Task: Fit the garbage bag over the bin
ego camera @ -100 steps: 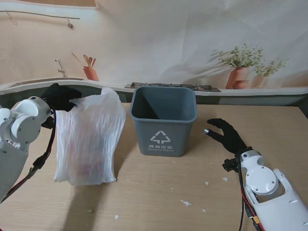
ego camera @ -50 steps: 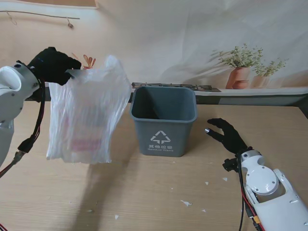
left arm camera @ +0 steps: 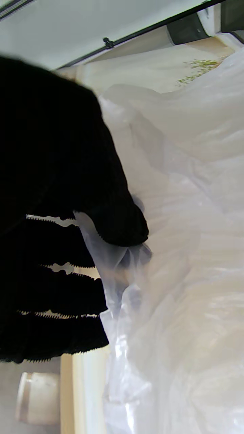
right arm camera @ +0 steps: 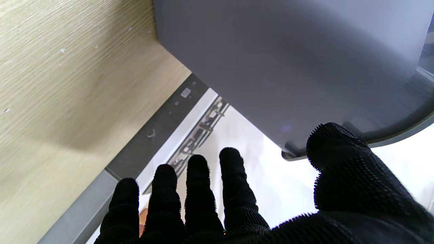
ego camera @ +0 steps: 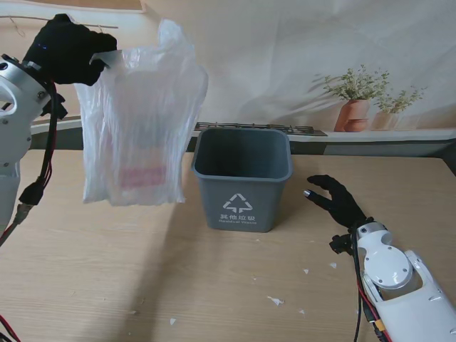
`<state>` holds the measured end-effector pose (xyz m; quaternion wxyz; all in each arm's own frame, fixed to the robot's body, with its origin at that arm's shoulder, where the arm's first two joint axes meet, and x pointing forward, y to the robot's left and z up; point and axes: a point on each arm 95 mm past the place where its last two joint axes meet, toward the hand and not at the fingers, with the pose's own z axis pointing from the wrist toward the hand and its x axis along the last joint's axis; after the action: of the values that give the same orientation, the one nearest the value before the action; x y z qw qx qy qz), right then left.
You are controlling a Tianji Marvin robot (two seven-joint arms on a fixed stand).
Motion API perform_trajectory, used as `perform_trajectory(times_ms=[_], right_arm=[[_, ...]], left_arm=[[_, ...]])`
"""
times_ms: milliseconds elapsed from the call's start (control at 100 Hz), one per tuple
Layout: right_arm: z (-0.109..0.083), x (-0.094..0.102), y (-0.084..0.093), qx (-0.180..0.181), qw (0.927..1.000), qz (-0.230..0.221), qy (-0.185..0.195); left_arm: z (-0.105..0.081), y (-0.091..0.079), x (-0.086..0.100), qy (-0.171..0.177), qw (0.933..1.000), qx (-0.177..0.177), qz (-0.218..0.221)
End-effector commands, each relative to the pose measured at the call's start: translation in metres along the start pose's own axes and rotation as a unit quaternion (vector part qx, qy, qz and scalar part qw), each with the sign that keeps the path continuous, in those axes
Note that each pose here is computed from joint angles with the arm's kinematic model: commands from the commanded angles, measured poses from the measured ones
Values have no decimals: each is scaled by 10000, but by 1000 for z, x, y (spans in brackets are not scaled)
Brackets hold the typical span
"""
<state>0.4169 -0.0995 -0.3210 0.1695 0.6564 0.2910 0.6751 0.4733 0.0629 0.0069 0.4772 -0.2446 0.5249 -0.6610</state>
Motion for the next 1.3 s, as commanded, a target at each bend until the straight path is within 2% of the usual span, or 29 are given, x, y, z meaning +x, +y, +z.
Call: perform_trajectory(times_ms=[0,130,270,420,590,750,910,1120,1290], right_arm=[[-1,2,-7,106,9999,43,-9],[-1,2,-7,105,9999,45,-23],[-1,2,-7,106,9999,58,-24],[-1,1,-7,93,9999,76,-20],[-1,0,-6,79,9999,90,-24],[-1,0,-6,94,9999,92,-26],[-1,-1,-6,93,9999,99,-48],[-2,-1,-7,140,9998,114,-72],[-2,-1,-8,152,9998,113,-61]], left_arm=[[6,-12,9,134,9998,172,23],[14,-27,18,440,9957,785,208],[26,-42,33,643,9864,1490,244],[39,-48,47,658,9790,1930,59],[54,-35,58,672,9740,2153,-204],[68,-23,64,717,9630,2567,-391],[79,-16,71,844,9555,2797,-410],[96,-8,84,537,9465,3022,-993],[108,2,96,393,9412,3099,-1289]])
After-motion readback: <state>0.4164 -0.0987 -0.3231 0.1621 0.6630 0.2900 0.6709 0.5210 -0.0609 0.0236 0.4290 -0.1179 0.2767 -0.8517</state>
